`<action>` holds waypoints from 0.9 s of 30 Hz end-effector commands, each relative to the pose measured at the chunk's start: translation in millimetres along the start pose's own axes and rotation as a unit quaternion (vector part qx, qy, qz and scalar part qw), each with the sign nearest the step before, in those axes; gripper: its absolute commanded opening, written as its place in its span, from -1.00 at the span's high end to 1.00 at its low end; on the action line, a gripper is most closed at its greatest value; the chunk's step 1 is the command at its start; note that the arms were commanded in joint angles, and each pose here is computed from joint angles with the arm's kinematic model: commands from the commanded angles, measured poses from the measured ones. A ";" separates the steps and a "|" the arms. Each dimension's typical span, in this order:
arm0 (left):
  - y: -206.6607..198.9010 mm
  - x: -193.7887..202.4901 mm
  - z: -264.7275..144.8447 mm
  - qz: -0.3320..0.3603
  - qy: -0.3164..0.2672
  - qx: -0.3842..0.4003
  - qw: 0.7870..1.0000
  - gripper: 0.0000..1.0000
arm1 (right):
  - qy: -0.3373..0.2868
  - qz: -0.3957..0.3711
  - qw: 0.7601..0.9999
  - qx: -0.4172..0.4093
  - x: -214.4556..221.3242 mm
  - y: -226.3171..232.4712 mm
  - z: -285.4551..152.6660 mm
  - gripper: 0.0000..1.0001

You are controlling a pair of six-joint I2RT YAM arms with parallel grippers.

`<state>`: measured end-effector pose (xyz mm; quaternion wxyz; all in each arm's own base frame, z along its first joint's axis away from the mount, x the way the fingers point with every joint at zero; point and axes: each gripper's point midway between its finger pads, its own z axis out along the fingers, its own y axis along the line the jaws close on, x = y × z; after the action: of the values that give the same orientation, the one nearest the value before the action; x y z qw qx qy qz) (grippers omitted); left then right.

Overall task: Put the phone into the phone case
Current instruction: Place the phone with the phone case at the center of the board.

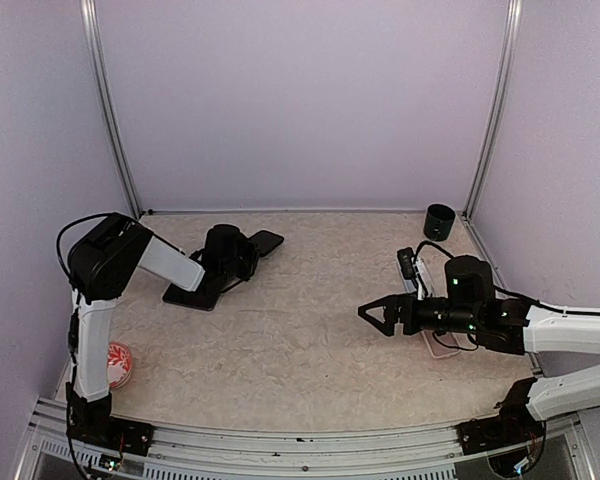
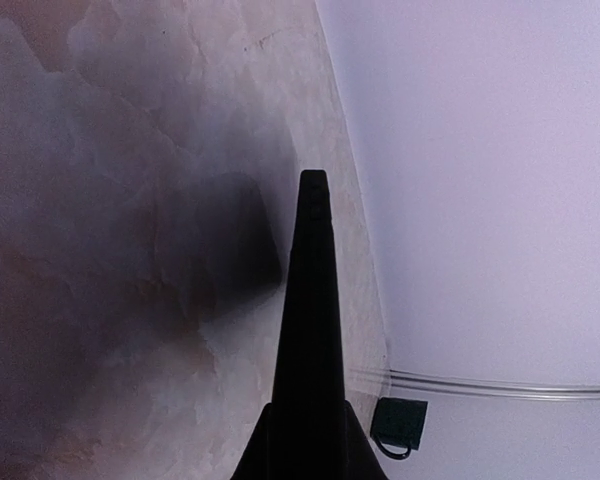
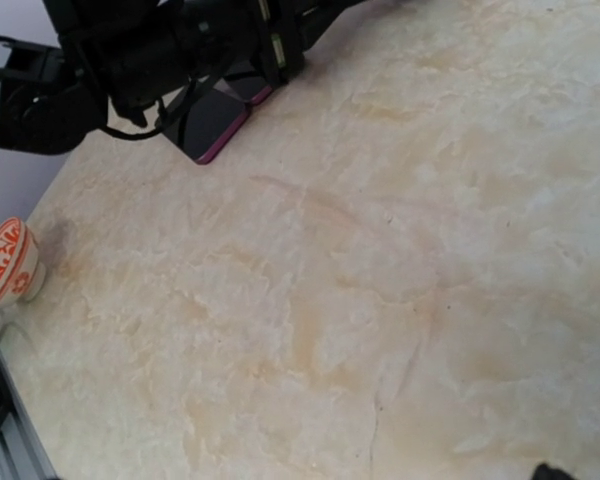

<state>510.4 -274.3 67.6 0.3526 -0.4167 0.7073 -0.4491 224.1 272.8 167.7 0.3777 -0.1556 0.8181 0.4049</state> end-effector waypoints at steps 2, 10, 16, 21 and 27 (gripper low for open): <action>-20.7 -12.2 2.7 -0.042 -0.043 0.017 0.998 0.89 | -0.003 -0.004 1.000 -0.008 -7.1 4.3 1.2 -0.99; -10.0 -10.6 5.7 -0.045 -0.059 -0.011 0.997 0.82 | 0.001 -0.001 1.000 -0.009 -0.8 1.4 1.9 -0.99; -7.5 3.4 7.7 -0.046 -0.042 -0.016 0.998 0.66 | 0.001 -0.003 1.000 -0.008 0.4 0.4 2.4 -0.99; -7.9 16.8 7.3 -0.051 -0.027 -0.013 0.998 0.56 | 0.003 -0.003 1.000 -0.010 1.9 0.1 4.0 -0.99; -13.3 28.2 8.5 -0.050 -0.013 -0.007 0.999 0.42 | 0.004 -0.002 1.000 -0.011 3.9 -0.6 3.3 -0.99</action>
<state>504.1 -290.5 59.4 0.3351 -0.4725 0.6919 -0.4310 222.4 276.2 162.6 0.3670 -0.1612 0.8200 0.4085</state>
